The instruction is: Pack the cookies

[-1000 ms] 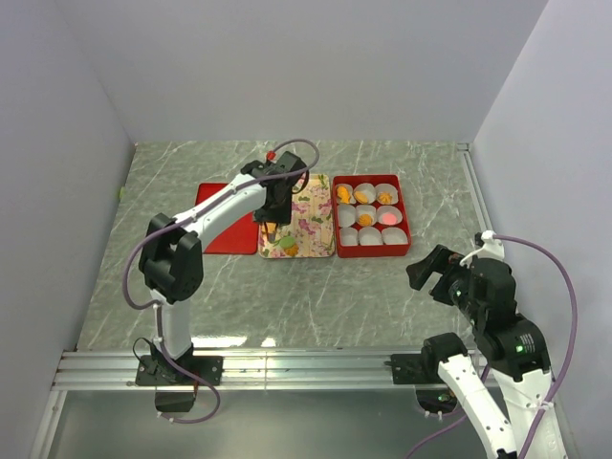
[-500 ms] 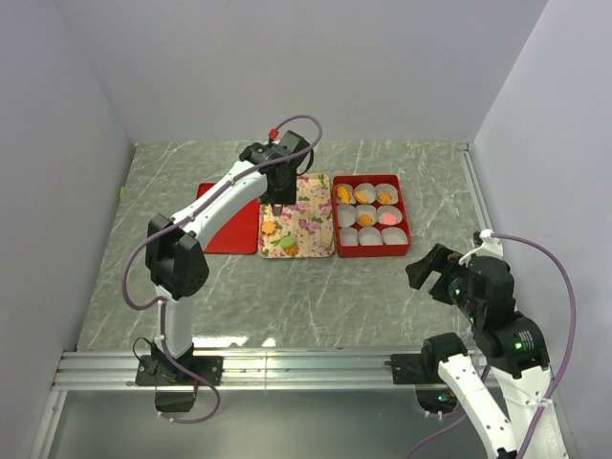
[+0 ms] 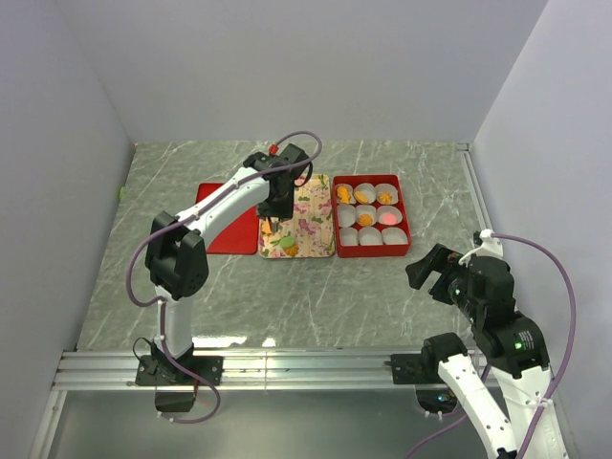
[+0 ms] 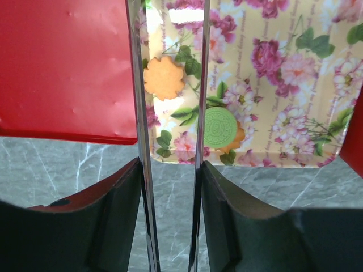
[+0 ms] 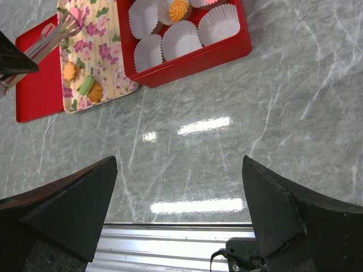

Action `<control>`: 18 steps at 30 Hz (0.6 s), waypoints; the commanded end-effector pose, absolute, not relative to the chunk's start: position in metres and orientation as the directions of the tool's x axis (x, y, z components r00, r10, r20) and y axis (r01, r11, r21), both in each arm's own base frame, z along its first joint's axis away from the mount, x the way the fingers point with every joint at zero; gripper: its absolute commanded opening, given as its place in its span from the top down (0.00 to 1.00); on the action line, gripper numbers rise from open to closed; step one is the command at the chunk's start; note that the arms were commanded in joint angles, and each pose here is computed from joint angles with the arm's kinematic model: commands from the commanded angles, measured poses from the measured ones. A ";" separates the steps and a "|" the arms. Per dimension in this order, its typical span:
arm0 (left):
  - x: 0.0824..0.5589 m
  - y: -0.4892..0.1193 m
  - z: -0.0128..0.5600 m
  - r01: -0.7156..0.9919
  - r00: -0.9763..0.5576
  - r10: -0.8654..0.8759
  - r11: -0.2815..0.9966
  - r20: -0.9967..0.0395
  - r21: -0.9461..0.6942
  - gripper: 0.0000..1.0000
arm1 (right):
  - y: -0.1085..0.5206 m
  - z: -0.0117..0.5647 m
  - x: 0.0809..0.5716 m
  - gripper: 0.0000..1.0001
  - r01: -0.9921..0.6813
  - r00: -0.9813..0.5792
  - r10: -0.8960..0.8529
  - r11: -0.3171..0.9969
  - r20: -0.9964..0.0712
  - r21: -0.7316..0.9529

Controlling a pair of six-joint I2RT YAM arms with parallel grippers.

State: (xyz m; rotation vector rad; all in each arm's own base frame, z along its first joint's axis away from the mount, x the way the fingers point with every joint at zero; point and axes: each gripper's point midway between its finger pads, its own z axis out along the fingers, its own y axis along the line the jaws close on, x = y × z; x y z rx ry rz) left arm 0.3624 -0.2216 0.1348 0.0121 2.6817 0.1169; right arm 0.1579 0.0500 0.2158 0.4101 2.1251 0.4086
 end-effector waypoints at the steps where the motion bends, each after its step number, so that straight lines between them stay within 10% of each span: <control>1: 0.367 -0.234 0.152 -0.011 -0.875 -0.006 1.000 -0.485 0.007 0.51 | 0.050 0.221 0.162 0.03 0.115 -0.516 0.425 0.895 -0.744 0.432; 18: 0.393 -0.225 0.142 -0.033 -0.886 -0.029 0.999 -0.463 -0.001 0.50 | 0.048 0.220 0.163 0.03 0.135 -0.510 0.436 0.892 -0.742 0.431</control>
